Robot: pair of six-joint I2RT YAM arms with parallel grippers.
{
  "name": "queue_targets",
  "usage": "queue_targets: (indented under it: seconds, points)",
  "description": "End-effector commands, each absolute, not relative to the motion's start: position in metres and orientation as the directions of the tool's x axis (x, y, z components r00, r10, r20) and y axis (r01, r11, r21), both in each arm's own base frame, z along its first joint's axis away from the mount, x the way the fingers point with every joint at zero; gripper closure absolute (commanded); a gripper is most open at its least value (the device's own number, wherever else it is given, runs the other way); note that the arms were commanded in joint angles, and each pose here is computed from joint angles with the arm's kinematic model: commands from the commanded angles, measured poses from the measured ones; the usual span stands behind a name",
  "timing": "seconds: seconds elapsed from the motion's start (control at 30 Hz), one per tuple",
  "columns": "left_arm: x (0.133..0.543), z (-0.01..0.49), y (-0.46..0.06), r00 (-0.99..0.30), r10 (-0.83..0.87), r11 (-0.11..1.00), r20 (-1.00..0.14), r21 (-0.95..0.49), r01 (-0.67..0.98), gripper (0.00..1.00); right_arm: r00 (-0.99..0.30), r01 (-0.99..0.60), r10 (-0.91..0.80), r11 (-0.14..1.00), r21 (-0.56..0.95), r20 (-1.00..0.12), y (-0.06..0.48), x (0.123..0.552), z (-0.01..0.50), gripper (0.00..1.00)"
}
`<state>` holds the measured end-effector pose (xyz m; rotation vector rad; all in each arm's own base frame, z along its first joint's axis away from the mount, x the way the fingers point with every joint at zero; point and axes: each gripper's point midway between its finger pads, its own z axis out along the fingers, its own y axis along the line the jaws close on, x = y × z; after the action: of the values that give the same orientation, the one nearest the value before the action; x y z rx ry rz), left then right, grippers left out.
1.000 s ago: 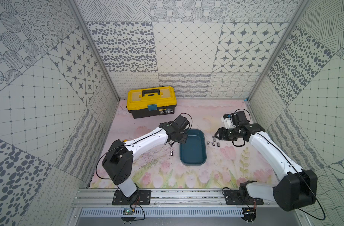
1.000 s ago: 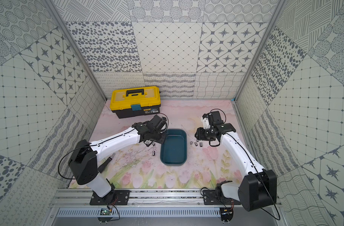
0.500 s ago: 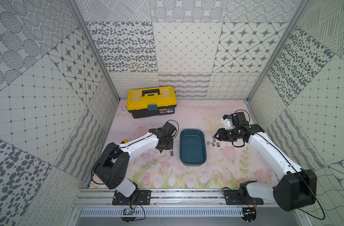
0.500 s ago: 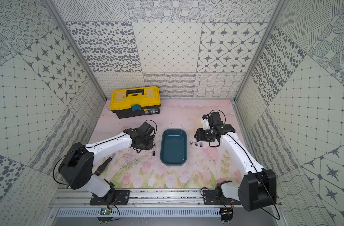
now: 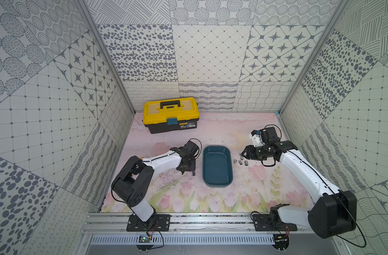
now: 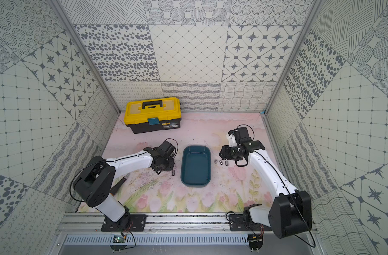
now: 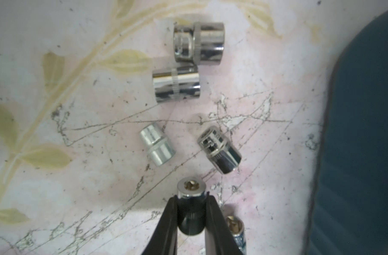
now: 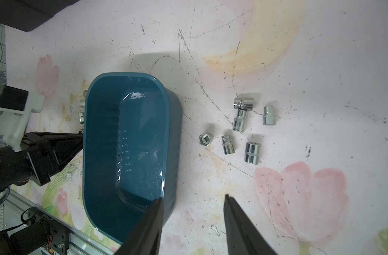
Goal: Take out the socket from the storage box
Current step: Pick up the socket head from the storage box, then place the socket head at the center of the board.
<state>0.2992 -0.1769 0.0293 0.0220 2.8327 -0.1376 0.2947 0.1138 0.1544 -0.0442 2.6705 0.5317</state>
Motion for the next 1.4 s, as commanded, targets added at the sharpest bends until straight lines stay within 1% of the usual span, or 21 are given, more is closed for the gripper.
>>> queue_targets:
  seconds: [0.0,0.2,0.43,0.67,0.73,0.83,0.9,1.1,1.13,1.2,1.27,1.3,1.37]
  points:
    - [0.308,0.027,-0.184,-0.948,-0.012,0.990,-0.319,-0.134,0.032,0.81,-0.896,-0.114,0.065,0.922,0.370,-0.438,0.114,0.299,0.161,0.50]
    - [0.310,0.027,-0.181,-0.945,-0.020,0.993,-0.326,-0.117,0.019,0.73,-0.897,-0.111,0.067,0.923,0.369,-0.438,0.113,0.299,0.161,0.51]
    - [0.311,0.035,-0.177,-0.940,-0.025,0.995,-0.341,-0.103,0.011,0.59,-0.896,-0.108,0.070,0.923,0.369,-0.438,0.113,0.300,0.162,0.51]
    - [0.314,0.054,-0.177,-0.924,-0.039,0.993,-0.381,-0.120,0.007,0.57,-0.895,-0.109,0.069,0.924,0.366,-0.441,0.113,0.299,0.162,0.50]
    - [0.311,0.059,-0.174,-0.926,-0.032,0.994,-0.376,-0.109,0.010,0.56,-0.895,-0.109,0.069,0.924,0.366,-0.441,0.113,0.300,0.162,0.51]
    - [0.314,0.075,-0.172,-0.913,-0.032,0.994,-0.407,-0.105,0.012,0.55,-0.893,-0.111,0.066,0.927,0.359,-0.446,0.112,0.300,0.162,0.51]
    - [0.318,0.091,-0.168,-0.894,-0.033,0.995,-0.446,-0.099,0.012,0.52,-0.886,-0.116,0.064,0.928,0.353,-0.459,0.111,0.302,0.163,0.50]
    - [0.339,0.153,-0.138,-0.794,-0.053,0.997,-0.605,-0.071,-0.012,0.34,-0.831,-0.099,0.072,0.957,0.274,-0.552,0.095,0.316,0.168,0.49]
    - [0.343,0.163,-0.130,-0.771,-0.057,0.998,-0.635,-0.062,-0.022,0.30,-0.814,-0.086,0.078,0.964,0.253,-0.576,0.089,0.320,0.168,0.47]
    - [0.349,0.181,-0.115,-0.722,-0.056,0.998,-0.689,-0.045,-0.035,0.19,-0.781,-0.051,0.095,0.975,0.214,-0.617,0.077,0.327,0.169,0.43]
    - [0.353,0.198,-0.091,-0.663,-0.076,0.995,-0.745,-0.019,-0.094,0.04,-0.741,-0.003,0.114,0.985,0.173,-0.662,0.061,0.334,0.167,0.39]
    - [0.351,0.202,-0.079,-0.645,-0.085,0.992,-0.759,-0.005,-0.125,0.01,-0.721,0.024,0.126,0.987,0.157,-0.681,0.053,0.337,0.167,0.37]
    - [0.353,0.212,-0.053,-0.577,-0.133,0.979,-0.806,-0.014,-0.206,0.01,-0.676,0.089,0.148,0.989,0.119,-0.722,0.034,0.344,0.164,0.32]
